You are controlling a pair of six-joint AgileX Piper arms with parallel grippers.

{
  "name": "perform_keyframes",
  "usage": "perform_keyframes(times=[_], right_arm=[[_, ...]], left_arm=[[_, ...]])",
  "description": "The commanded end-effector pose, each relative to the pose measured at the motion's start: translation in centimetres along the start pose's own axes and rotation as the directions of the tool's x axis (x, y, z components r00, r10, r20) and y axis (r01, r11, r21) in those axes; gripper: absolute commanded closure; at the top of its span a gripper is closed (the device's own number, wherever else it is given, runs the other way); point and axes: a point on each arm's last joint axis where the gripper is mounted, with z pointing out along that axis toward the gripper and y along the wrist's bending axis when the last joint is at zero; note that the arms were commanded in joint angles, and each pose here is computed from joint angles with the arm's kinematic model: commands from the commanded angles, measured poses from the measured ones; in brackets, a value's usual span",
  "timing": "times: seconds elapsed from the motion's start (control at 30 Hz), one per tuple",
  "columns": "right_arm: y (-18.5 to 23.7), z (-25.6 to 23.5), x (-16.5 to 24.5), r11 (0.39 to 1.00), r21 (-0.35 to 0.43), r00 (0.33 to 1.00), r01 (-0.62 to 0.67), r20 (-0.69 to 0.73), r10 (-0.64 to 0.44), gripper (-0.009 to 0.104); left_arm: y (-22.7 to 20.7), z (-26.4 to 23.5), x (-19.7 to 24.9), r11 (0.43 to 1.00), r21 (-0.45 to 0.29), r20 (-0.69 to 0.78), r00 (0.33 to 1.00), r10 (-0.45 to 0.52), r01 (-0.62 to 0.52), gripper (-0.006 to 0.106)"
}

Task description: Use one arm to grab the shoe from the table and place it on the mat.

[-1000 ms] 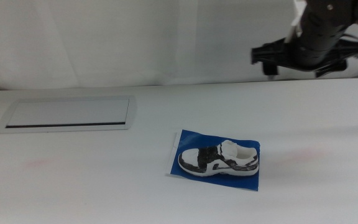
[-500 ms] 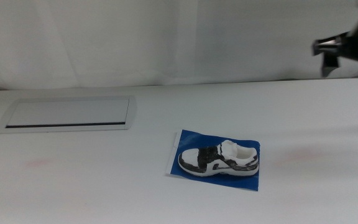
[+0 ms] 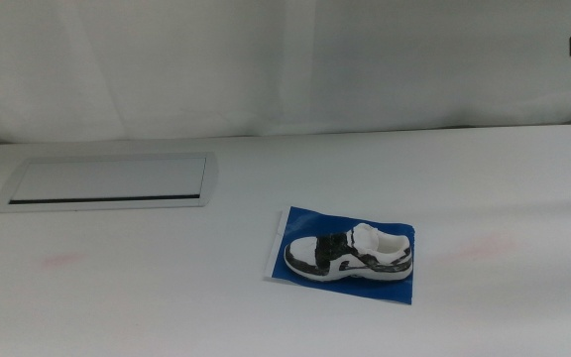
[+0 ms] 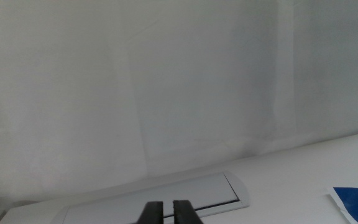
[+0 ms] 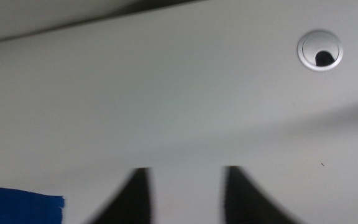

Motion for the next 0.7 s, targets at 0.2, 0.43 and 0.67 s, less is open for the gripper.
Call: perform_keyframes(times=[0.2,0.43,0.67], right_arm=[[-0.2,-3.8,1.0,0.999,-0.020,0.995,-0.036,0.096,0.038,0.098],[-0.7,-8.7,3.5,1.000,-0.025,0.964,-0.014,0.266,0.020,0.098],[-1.9,-14.6,10.9,1.000,0.001,0.876,0.023,0.482,-0.020,0.098]], left_arm=[[-0.1,-0.1,1.1,1.000,-0.002,0.001,1.000,-0.016,0.017,0.103],[-0.1,-0.1,1.1,1.000,-0.002,0.001,1.000,-0.016,0.017,0.103],[-0.1,-0.1,1.1,1.000,-0.002,0.001,1.000,-0.016,0.017,0.103]])
